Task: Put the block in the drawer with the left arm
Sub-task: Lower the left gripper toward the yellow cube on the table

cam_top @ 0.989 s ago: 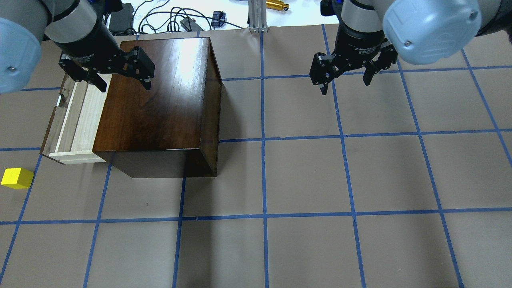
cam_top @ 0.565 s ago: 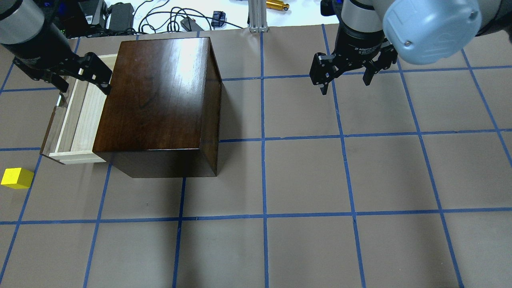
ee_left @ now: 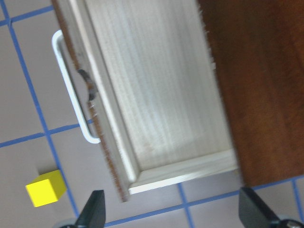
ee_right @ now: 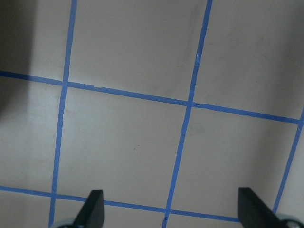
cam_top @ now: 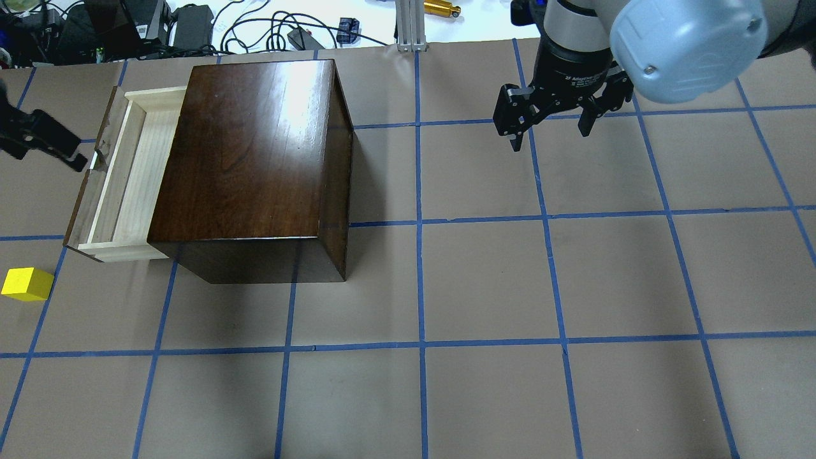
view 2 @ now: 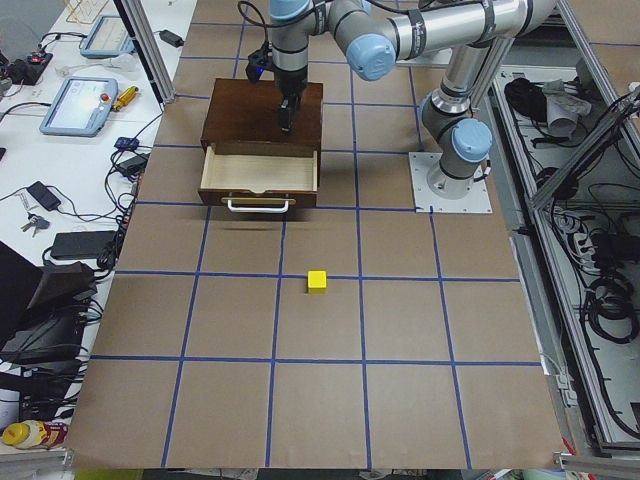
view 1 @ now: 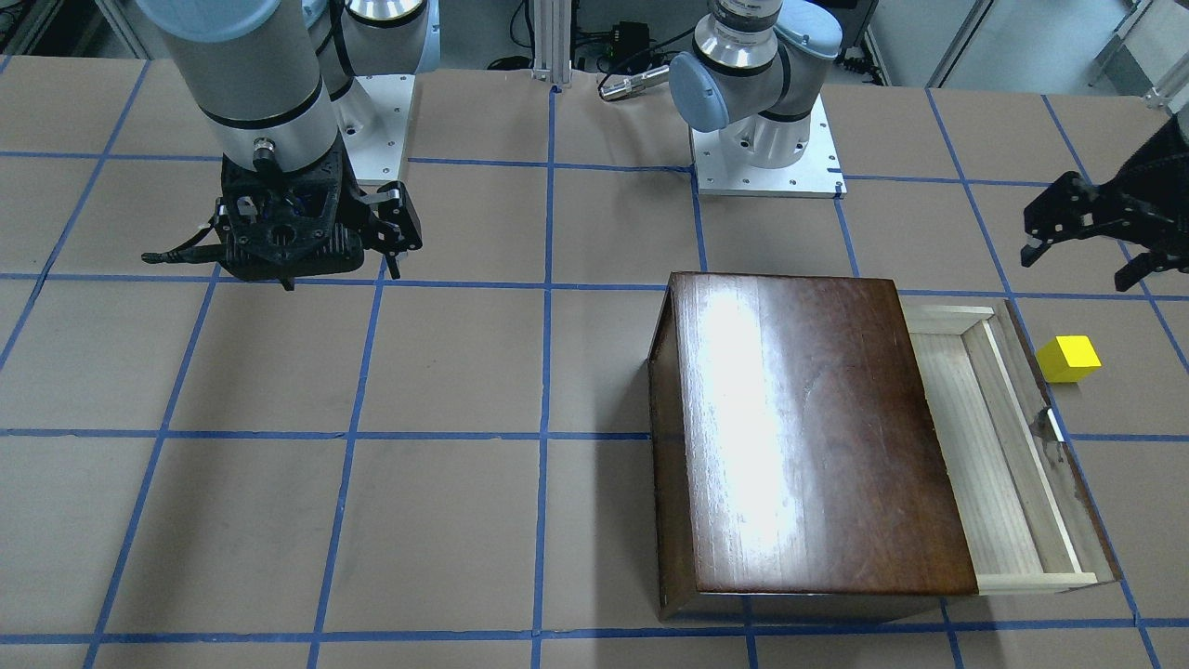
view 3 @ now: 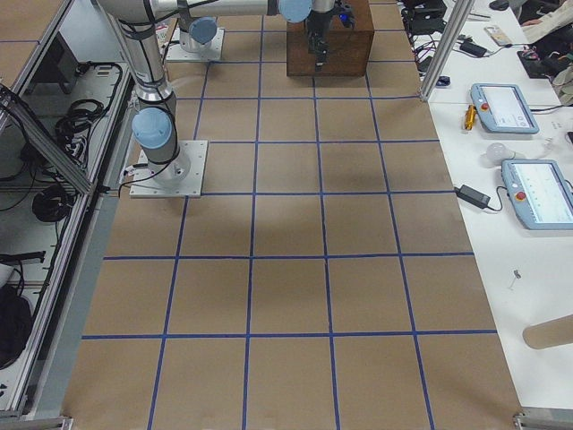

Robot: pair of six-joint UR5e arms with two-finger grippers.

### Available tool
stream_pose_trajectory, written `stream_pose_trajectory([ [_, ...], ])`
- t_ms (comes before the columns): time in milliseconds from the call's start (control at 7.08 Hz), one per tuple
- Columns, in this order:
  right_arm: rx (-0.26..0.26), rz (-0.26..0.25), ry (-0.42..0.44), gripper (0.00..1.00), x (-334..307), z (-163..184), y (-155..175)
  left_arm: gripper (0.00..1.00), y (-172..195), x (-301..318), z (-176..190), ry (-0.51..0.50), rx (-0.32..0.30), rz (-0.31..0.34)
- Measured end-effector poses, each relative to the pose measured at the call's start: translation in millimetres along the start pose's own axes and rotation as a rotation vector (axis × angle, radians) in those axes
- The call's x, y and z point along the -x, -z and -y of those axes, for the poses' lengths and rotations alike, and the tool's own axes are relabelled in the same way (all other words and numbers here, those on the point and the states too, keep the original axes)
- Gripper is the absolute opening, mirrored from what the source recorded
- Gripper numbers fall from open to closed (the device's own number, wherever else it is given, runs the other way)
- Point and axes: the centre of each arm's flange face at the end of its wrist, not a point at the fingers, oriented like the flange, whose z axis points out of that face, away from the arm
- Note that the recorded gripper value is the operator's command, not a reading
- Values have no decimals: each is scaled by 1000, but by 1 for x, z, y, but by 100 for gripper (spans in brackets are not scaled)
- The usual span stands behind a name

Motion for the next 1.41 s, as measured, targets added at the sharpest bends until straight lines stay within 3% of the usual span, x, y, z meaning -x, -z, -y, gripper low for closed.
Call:
stream_pose_trajectory([
  [424,0,0,0,100,0,0,0,100,-48,92,-51,-322,21,-47],
  [989,0,0,-1,100,0,0,0,100,-124,141,-73,-902,11,3],
  [1130,0,0,-1,100,0,0,0,100,-143,147,-76,-999,12,10],
  [1412,0,0,-1,100,0,0,0,100,-185,159,-93,-1079,8,15],
])
